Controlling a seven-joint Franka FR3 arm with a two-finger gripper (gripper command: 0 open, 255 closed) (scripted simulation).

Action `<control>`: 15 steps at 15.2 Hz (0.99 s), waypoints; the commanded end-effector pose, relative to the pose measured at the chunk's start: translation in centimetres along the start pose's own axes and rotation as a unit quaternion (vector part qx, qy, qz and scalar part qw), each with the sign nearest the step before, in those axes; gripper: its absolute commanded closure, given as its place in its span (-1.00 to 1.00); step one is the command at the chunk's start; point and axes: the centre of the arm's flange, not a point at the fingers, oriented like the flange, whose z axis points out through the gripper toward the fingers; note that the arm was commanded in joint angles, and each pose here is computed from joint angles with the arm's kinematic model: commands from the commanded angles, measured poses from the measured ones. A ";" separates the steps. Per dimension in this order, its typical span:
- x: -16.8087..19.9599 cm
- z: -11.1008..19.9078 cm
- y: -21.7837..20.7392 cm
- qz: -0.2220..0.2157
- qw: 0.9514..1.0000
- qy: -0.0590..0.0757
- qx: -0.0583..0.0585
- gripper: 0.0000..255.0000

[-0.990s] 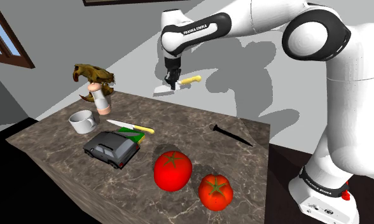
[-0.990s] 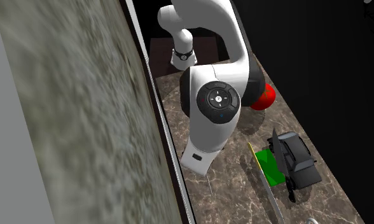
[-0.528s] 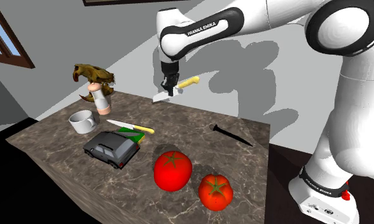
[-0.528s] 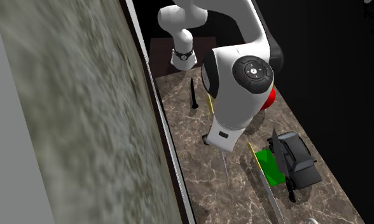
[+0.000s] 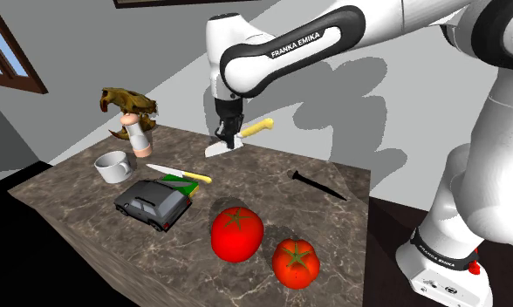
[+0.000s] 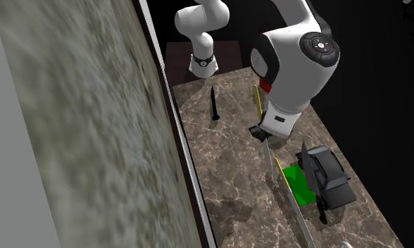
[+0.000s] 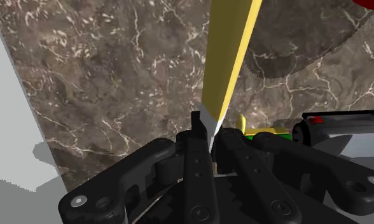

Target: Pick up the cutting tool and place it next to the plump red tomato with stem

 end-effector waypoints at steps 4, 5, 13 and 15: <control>-2.4 -0.4 -6.2 0.001 1.000 0.000 0.000 1.00; -2.9 -0.5 -7.4 0.001 1.000 0.000 0.000 1.00; -6.8 -1.2 -17.2 0.001 1.000 0.000 0.000 1.00; -7.8 -1.4 -19.6 0.001 1.000 0.000 0.000 1.00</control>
